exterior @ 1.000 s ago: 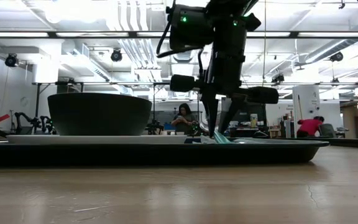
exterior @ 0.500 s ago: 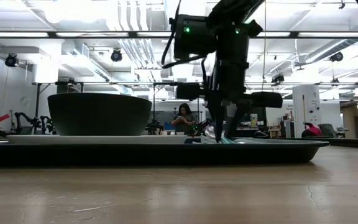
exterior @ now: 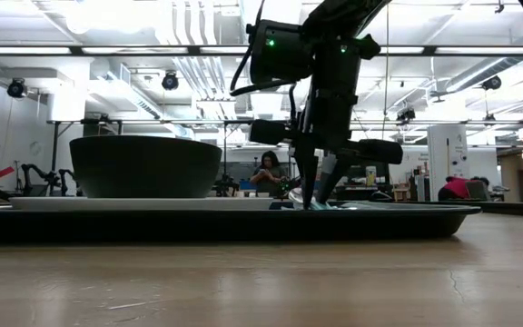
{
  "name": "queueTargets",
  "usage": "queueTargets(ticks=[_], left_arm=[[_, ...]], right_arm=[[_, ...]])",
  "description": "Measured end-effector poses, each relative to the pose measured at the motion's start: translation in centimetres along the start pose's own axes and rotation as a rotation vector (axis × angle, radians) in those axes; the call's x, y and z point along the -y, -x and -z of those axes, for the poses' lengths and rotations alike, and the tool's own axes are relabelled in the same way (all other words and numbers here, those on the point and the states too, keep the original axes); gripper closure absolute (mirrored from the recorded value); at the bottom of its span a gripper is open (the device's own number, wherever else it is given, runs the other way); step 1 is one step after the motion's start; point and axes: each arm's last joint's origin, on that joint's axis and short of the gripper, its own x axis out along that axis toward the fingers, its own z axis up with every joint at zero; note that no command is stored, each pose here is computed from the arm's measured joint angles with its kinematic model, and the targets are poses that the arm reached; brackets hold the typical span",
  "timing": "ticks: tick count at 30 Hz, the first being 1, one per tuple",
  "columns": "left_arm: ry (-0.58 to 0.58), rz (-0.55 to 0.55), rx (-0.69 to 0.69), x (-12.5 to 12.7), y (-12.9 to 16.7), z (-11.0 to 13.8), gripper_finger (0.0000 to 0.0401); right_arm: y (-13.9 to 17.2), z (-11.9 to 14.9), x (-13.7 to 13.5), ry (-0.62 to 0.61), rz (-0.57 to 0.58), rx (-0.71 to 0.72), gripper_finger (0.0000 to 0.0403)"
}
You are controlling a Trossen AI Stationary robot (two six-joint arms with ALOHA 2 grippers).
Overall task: Set up tray
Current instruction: Put the light green spoon on the gray table napkin to the left of the green fork
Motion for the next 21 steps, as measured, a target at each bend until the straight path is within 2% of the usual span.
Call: queueTargets(ticks=[21], left_arm=[[0.000,0.000,0.000,0.00,0.00,0.00,0.0316]], right_arm=[[-0.05,0.01,0.05,-0.015,0.003,0.000,0.0369]])
